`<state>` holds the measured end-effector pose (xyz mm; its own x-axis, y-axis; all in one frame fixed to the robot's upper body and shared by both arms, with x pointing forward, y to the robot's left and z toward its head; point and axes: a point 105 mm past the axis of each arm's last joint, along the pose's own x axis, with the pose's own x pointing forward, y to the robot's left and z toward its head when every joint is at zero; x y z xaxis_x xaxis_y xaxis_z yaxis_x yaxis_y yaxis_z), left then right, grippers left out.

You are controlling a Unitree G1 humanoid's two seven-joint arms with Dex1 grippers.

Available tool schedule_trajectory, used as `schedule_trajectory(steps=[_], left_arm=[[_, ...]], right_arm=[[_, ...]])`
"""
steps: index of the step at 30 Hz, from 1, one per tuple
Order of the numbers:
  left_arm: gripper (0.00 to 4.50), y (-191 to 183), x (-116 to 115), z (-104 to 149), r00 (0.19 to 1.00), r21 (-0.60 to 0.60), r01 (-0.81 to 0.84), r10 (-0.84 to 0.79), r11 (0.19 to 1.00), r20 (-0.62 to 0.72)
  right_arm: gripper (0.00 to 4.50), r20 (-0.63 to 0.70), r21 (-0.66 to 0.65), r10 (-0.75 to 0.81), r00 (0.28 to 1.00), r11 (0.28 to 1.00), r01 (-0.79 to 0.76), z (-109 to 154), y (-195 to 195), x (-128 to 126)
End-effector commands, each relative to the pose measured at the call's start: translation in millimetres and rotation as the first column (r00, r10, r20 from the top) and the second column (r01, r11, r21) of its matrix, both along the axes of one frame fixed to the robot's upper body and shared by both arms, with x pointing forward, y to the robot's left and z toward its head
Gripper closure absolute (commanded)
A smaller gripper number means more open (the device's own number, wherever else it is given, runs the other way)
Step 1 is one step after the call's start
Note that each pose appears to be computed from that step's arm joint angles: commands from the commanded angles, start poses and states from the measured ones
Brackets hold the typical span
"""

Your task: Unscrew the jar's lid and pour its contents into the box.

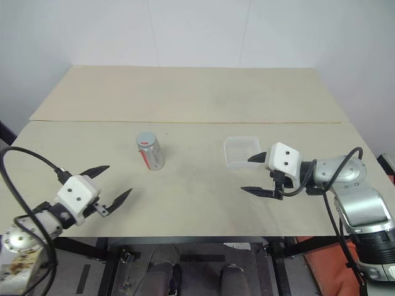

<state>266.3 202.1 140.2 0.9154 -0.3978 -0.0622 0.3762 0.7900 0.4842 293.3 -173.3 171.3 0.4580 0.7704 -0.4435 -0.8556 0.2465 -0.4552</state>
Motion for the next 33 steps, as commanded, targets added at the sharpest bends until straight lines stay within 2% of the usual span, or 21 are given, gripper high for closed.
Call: schedule_trajectory(steps=[1, 5, 11, 19, 33], left_arm=[[0.04, -10.2, 15.6, -4.3, 0.992, -0.147, -0.074, 0.088, 0.986, 0.09], [0.04, -17.5, 30.1, -12.2, 0.981, -0.226, -0.106, 0.139, 0.968, 0.134], [0.04, -28.6, 46.7, -12.3, 0.982, -0.308, -0.049, 0.102, 0.95, 0.159], [0.04, -44.9, 66.5, -15.8, 0.985, -0.329, 0.024, 0.033, 0.944, 0.168], [0.04, -57.8, 98.0, -20.7, 0.986, -0.405, 0.034, 0.036, 0.914, 0.163]], right_arm=[[0.0, 0.038, 0.019, 0.036, 0.999, 0.999, -0.036, 8.6, 14.4, -7.9], [0.0, 0.034, 0.03, 0.037, 0.999, 0.999, -0.038, 9.0, 17.8, -11.7], [0.0, 0.041, 0.03, 0.019, 0.999, 0.999, -0.02, 12.0, 17.2, -13.7], [0.0, 0.054, 0.022, -0.013, 0.998, 1.0, 0.012, 14.1, 13.8, -18.1], [0.0, 0.079, 0.024, -0.064, 0.995, 0.998, 0.063, 21.2, 6.1, -27.6]])
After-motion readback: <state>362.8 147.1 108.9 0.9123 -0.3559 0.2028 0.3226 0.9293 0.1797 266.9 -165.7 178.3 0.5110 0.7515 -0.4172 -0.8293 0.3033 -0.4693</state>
